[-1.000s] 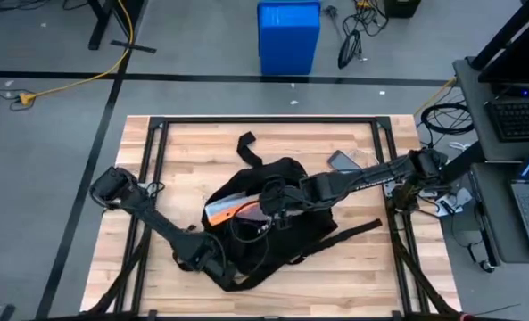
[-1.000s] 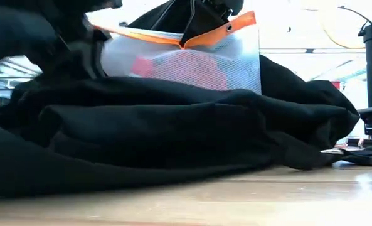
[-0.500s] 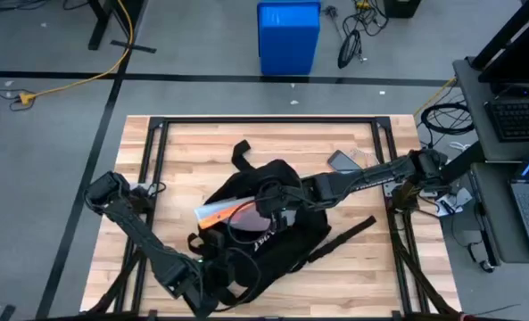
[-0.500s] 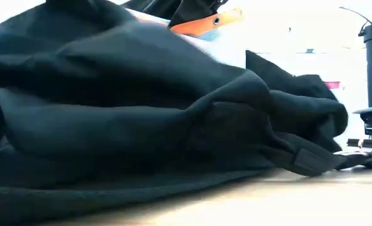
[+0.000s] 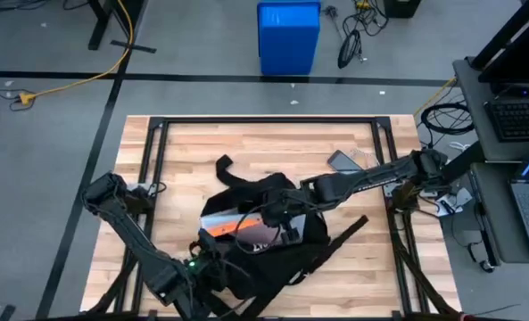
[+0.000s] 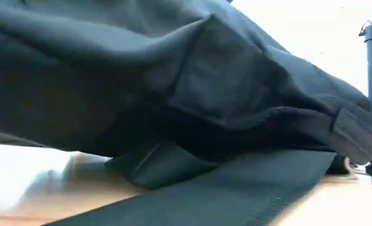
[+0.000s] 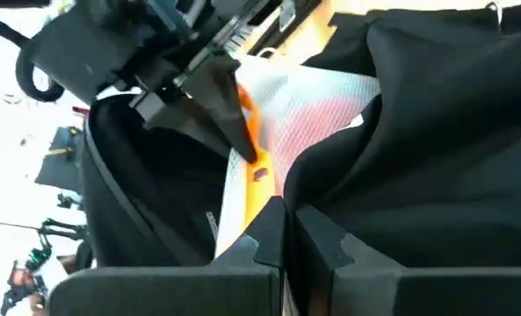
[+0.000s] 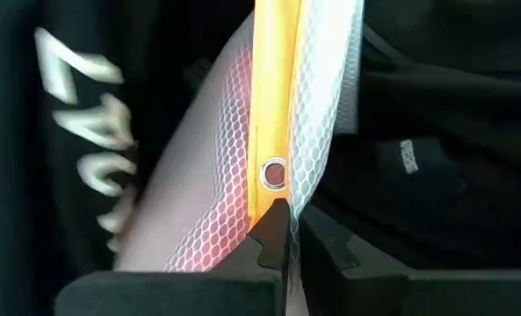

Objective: Unpack backpack
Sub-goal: Put the zip bag into the black backpack

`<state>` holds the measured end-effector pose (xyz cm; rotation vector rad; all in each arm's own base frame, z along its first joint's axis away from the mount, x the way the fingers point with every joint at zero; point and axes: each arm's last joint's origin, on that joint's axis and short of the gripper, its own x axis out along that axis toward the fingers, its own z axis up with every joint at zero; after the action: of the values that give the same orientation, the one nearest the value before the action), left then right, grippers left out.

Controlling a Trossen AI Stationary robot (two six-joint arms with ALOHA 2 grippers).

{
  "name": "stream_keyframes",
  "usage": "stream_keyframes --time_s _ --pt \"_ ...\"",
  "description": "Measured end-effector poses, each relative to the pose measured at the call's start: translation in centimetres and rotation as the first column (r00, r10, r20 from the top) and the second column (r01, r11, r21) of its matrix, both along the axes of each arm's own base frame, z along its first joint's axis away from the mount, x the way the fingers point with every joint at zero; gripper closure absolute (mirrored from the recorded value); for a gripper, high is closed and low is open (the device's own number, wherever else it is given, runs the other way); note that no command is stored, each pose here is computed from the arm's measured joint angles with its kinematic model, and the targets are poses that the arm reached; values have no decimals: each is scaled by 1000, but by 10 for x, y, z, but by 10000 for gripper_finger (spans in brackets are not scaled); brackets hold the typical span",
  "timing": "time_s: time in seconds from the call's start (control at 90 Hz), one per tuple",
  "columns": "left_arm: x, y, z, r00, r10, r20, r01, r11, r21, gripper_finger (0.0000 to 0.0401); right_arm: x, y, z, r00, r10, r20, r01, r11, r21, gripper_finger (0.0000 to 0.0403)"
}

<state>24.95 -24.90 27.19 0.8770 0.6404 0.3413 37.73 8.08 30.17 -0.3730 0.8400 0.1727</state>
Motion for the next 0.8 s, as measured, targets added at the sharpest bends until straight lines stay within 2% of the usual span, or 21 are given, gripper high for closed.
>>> stream_keyframes --time_s 0.067,0.178,0.3,0.511,0.644,0.8 --pt "-6 0 6 1000 -13 -1 13 1000 -9 401 -1 3 10 999 -20 27 20 1000 -17 403" --pt "-9 1 12 999 -30 -23 29 998 -54 401 -4 14 38 993 12 120 -10 1000 -23 403" --pt "-12 -2 12 997 -56 -58 51 994 -92 401 -9 26 71 975 16 223 7 995 -101 403" --pt "-17 -7 11 991 -93 -92 80 987 -136 401 -18 24 109 956 -24 292 75 983 -165 403" --pt "-26 -14 11 987 -129 -99 114 984 -140 401 -21 16 122 946 -101 309 140 984 -106 403" --pt "-39 -22 11 982 -160 -95 150 983 -104 401 -24 4 117 943 -228 242 239 971 -18 403"
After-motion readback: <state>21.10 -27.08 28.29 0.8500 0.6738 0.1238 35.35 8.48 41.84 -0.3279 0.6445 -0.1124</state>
